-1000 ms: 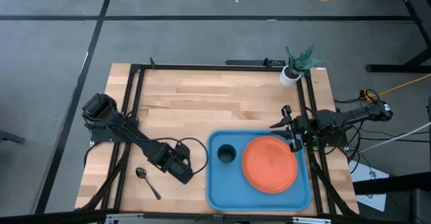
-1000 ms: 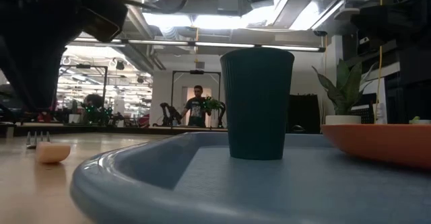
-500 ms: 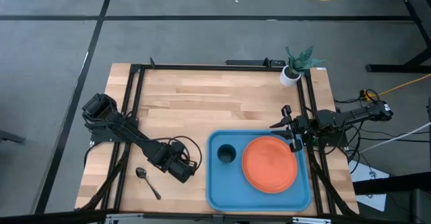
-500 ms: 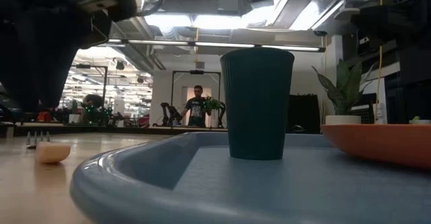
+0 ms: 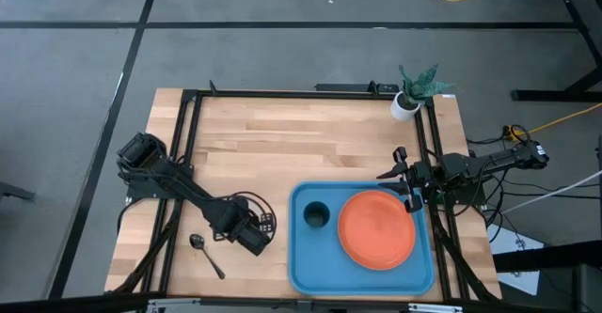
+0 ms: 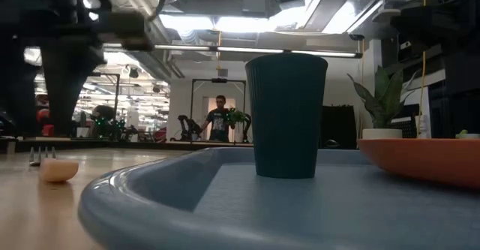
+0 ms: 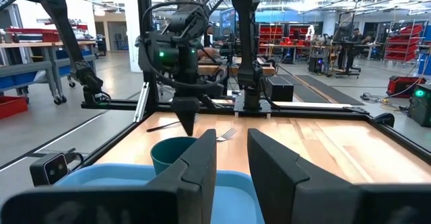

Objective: Pick and place plate/cup/fork/spoon on tray
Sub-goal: Adjust the black spoon

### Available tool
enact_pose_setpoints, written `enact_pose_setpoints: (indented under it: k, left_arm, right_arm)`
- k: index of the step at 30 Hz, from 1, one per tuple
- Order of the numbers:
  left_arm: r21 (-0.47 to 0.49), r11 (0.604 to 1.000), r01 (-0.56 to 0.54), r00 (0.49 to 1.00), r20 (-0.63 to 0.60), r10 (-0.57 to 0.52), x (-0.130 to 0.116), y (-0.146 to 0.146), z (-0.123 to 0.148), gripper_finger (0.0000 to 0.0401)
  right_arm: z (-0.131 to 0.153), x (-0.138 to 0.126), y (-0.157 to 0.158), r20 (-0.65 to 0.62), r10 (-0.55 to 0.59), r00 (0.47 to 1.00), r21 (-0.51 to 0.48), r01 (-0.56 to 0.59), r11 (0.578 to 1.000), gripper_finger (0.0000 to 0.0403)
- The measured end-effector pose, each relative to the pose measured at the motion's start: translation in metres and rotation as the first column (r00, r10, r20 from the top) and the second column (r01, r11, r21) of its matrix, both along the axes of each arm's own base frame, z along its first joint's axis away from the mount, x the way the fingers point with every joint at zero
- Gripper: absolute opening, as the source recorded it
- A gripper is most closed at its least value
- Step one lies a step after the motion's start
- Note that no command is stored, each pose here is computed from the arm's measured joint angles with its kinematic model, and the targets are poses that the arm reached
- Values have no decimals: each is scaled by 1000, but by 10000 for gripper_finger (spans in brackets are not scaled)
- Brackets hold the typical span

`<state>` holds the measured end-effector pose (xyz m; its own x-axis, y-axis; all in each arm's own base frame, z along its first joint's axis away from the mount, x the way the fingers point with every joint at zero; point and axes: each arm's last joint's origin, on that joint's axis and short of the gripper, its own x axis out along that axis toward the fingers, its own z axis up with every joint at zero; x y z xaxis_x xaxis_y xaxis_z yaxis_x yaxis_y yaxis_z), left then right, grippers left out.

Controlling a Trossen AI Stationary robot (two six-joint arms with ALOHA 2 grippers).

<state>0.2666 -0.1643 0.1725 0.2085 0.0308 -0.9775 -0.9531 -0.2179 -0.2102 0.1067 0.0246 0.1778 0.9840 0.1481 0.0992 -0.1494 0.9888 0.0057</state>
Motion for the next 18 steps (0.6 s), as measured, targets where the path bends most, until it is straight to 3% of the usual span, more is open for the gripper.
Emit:
enact_pose_setpoints:
  k: [5,8,12,18]
  left_arm:
    - [-11,1000,-20,1000,-3,20,3,-1,-5,92]
    - [-24,994,109,994,-26,-109,2,-1,-4,92]
    - [-170,955,244,963,-76,-259,-4,-11,-3,92]
    - [-370,906,205,944,-170,-284,-21,-34,-1,92]
  right_arm:
    - [-1,0,0,-6,0,1000,-1,0,1000,90]
    - [-1,0,0,-9,0,1000,-3,0,1000,90]
    - [-1,0,0,-9,0,1000,-3,0,1000,90]
    - [-1,0,0,-9,0,1000,-3,0,1000,90]
